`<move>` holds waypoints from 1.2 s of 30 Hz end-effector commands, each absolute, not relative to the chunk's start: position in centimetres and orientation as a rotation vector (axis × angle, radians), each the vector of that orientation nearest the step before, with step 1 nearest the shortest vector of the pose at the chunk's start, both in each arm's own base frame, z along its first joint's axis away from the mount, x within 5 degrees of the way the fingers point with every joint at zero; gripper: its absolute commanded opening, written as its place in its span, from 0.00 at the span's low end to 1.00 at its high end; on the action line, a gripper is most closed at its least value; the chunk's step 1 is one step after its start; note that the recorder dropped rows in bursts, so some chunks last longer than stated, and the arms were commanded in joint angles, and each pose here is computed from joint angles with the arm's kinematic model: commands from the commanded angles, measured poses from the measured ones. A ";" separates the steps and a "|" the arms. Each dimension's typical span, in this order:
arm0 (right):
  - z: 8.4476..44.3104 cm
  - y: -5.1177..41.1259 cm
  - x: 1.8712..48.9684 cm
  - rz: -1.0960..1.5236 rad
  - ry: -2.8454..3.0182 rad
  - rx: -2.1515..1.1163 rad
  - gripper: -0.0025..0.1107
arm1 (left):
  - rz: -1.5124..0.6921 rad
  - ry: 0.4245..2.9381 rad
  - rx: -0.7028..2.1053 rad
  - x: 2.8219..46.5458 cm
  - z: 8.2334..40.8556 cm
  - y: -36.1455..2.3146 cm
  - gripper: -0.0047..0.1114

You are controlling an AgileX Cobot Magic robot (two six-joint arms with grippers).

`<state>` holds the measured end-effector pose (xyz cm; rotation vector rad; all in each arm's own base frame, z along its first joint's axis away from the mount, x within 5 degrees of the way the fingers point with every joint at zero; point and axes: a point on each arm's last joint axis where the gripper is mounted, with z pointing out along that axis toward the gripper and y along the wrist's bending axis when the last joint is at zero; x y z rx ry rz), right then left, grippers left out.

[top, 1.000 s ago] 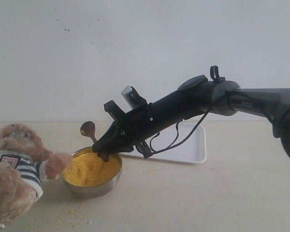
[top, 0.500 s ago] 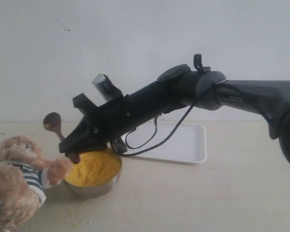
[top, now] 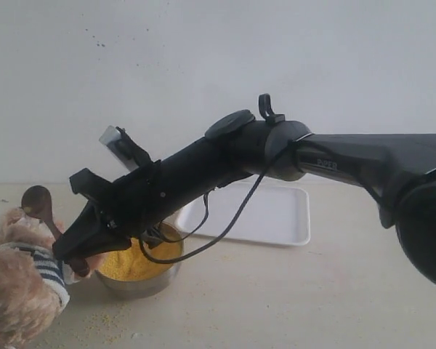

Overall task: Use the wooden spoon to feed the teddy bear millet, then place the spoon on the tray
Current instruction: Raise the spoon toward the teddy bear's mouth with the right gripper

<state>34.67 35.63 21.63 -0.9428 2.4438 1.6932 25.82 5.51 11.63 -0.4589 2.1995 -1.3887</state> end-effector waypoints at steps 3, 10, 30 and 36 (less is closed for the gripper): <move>20.1 36.7 35.0 1.577 2.432 -0.916 0.02 | -1.430 2.179 -0.440 25.7 12.0 5.3 0.08; 19.3 37.8 35.1 1.462 2.370 -0.919 0.02 | -1.430 2.181 -0.438 25.7 12.0 5.3 0.08; 18.8 40.1 32.5 0.935 2.256 -1.354 0.02 | -1.429 2.178 -0.442 25.7 12.0 5.3 0.08; 21.5 39.3 32.1 0.873 2.220 -1.388 0.02 | -1.427 2.173 -0.444 25.8 12.0 5.3 0.08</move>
